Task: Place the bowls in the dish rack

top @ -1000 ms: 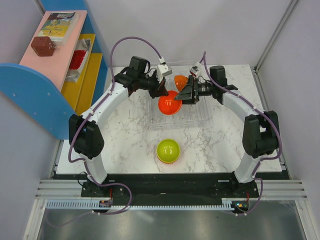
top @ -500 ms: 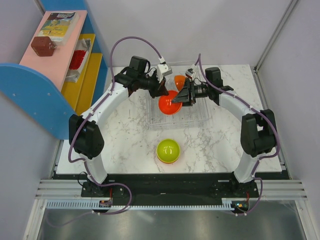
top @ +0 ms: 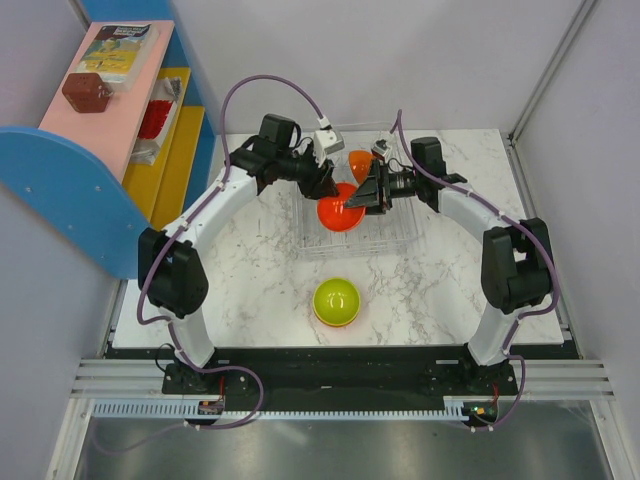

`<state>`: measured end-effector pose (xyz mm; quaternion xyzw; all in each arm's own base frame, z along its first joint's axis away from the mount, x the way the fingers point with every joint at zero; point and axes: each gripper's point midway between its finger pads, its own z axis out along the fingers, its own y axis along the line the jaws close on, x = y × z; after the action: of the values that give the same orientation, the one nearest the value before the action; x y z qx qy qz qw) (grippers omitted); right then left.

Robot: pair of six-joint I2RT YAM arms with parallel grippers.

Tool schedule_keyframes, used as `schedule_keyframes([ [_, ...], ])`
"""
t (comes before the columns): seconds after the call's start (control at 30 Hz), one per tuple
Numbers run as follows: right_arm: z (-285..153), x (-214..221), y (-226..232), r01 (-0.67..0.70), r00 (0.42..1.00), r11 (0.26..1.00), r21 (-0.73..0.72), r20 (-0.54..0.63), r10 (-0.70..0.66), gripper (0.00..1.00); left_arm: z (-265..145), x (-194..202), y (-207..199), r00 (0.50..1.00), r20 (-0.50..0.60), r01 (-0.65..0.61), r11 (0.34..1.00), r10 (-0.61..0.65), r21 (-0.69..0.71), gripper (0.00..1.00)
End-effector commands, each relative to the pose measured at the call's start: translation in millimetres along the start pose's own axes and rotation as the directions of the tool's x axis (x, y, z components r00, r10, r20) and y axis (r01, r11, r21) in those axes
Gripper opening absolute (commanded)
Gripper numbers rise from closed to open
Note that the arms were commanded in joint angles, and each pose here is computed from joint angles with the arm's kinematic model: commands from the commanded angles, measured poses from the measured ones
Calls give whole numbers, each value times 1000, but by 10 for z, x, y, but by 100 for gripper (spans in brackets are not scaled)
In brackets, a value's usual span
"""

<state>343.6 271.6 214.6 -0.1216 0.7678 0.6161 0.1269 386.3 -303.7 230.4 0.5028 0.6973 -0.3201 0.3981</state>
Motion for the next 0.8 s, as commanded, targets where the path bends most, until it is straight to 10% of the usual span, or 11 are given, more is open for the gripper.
schedule_keyframes([
  [0.0, -44, -20, 194, 95, 995, 994, -47, 7, -95, 0, -33, -95, -49, 999, 36, -11, 1000, 10, 9, 54],
  [0.33, -152, -208, -73, 114, 989, 987, 114, 86, -124, 0, -489, -114, 205, 988, 114, 104, 994, -99, -36, 99],
  [0.77, -760, -771, -618, 177, 922, 625, 760, 95, -376, 0, -1105, 390, -271, 991, 106, 90, 992, -80, -93, 100],
])
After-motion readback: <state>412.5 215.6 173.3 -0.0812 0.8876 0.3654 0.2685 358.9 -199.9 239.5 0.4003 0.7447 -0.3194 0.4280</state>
